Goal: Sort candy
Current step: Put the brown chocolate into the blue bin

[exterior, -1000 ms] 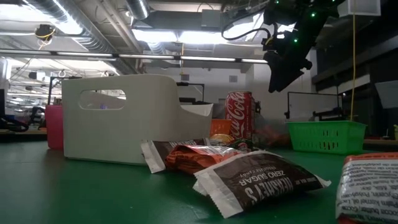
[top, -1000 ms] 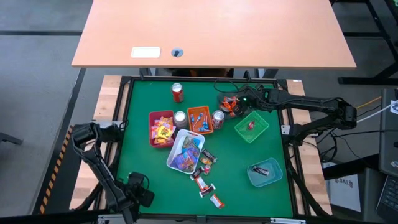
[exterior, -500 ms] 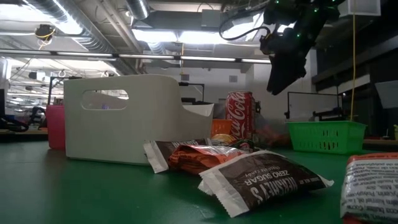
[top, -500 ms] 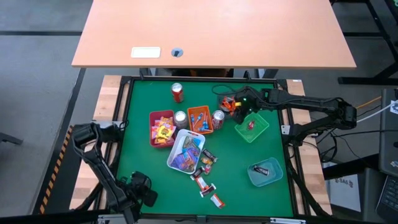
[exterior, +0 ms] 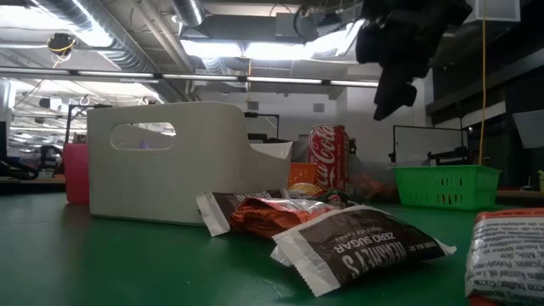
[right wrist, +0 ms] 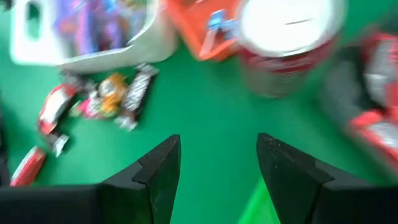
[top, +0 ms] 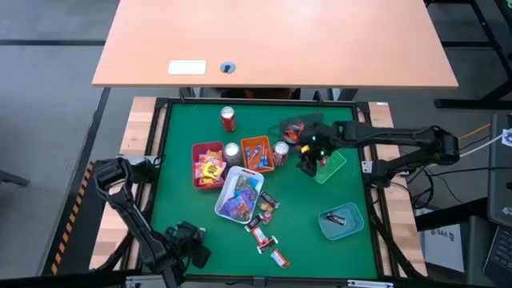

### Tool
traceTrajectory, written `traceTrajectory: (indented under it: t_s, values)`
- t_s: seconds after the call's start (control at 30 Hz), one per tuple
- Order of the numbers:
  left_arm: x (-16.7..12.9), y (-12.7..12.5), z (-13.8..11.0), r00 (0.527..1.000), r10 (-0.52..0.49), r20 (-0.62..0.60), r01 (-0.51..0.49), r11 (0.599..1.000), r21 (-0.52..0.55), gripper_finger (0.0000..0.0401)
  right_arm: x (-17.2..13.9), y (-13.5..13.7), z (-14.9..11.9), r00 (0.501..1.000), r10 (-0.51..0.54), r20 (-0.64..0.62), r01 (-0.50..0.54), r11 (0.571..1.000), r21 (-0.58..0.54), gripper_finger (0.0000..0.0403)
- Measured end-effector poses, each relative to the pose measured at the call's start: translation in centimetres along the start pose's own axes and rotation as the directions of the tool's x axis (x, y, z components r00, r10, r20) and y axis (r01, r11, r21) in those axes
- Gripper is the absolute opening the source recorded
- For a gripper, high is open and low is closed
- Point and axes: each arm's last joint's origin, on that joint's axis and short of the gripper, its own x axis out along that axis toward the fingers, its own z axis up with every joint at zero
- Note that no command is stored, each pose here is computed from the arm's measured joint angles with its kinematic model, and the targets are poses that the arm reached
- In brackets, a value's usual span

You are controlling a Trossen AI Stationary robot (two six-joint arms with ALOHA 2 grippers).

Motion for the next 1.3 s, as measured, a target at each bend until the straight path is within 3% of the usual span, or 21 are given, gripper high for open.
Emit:
traceTrajectory:
  t_s: [0.23, 0.5, 0.73, 0.93, 1.3]
  values:
    - [0.4, -1.5, 0.7, 0.988, -0.135, 0.078, 0.130, 0.989, 0.064, 0.0072, 0.7, 4.4, -1.5, 0.995, 0.090, -0.051, -0.091, 0.996, -0.019, 0.0209]
    - [1.0, -4.2, 2.5, 0.910, -0.318, 0.267, 0.270, 0.942, 0.201, 0.0072, 0.9, 9.3, -2.6, 0.972, 0.234, 0.004, -0.234, 0.971, -0.043, 0.0209]
    - [2.0, -6.4, 5.2, 0.838, -0.361, 0.409, 0.252, 0.921, 0.295, 0.0072, 0.2, 12.8, -2.2, 0.920, 0.298, 0.253, -0.306, 0.952, -0.010, 0.0209]
    - [3.1, -8.2, 8.1, 0.805, -0.356, 0.474, 0.224, 0.923, 0.312, 0.0073, -0.1, 14.1, -2.0, 0.877, 0.270, 0.398, -0.308, 0.951, 0.032, 0.0209]
    - [4.6, -10.8, 13.2, 0.752, -0.360, 0.553, 0.205, 0.924, 0.323, 0.0073, 2.9, 14.6, -2.4, 0.911, 0.198, 0.363, -0.229, 0.972, 0.046, 0.0209]
